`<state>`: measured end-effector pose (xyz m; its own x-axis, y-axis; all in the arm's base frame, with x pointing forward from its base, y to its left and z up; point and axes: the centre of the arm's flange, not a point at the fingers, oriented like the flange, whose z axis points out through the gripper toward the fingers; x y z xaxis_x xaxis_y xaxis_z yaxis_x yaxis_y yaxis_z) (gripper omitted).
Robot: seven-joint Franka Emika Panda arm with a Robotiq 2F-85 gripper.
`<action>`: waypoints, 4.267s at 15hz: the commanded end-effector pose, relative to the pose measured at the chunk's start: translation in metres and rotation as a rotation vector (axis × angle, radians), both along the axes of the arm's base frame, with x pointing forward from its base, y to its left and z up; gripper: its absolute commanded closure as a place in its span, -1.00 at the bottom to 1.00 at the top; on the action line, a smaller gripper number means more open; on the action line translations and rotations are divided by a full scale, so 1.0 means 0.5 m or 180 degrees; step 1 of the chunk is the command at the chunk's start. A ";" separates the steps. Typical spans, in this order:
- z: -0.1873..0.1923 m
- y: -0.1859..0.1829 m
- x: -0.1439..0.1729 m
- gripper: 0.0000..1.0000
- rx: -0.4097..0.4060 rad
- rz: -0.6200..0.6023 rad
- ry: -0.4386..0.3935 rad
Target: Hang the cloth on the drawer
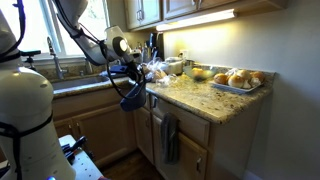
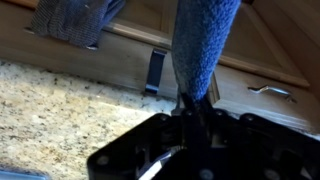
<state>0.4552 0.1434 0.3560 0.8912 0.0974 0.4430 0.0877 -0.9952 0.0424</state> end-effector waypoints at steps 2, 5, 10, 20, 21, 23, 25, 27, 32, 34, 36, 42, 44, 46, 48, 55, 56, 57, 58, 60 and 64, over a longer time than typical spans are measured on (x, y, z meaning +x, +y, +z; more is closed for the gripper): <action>-0.028 -0.006 -0.011 0.82 0.0014 -0.0029 0.0089; -0.051 -0.011 -0.014 0.82 0.0040 -0.0049 0.0140; -0.052 -0.011 -0.014 0.89 0.0045 -0.0053 0.0141; -0.132 0.020 -0.102 0.89 -0.0155 0.0163 0.0266; -0.148 0.011 -0.104 0.89 -0.0136 0.0142 0.0272; -0.171 -0.005 -0.106 0.89 -0.0116 0.0134 0.0288; -0.193 -0.024 -0.102 0.89 -0.0079 0.0118 0.0289; -0.212 -0.043 -0.090 0.89 -0.0082 0.0101 0.0223; -0.241 -0.091 -0.054 0.89 0.0066 0.0047 0.0160; -0.245 -0.089 -0.043 0.89 0.0131 0.0081 0.0134; -0.247 -0.077 -0.034 0.89 0.0165 0.0144 0.0114; -0.291 -0.079 -0.005 0.89 0.0254 0.0138 0.0240; -0.315 -0.080 -0.001 0.89 0.0291 0.0136 0.0298; -0.335 -0.080 0.001 0.89 0.0309 0.0136 0.0348; -0.351 -0.081 0.001 0.89 0.0319 0.0131 0.0385; -0.341 -0.105 -0.013 0.89 0.0316 0.0066 0.0284; -0.336 -0.112 -0.016 0.89 0.0310 0.0049 0.0256; -0.334 -0.123 -0.017 0.89 0.0306 0.0023 0.0235; -0.333 -0.133 -0.016 0.89 0.0320 -0.0005 0.0222; -0.336 -0.149 -0.013 0.89 0.0352 -0.0063 0.0201; -0.348 -0.154 -0.010 0.89 0.0395 -0.0085 0.0203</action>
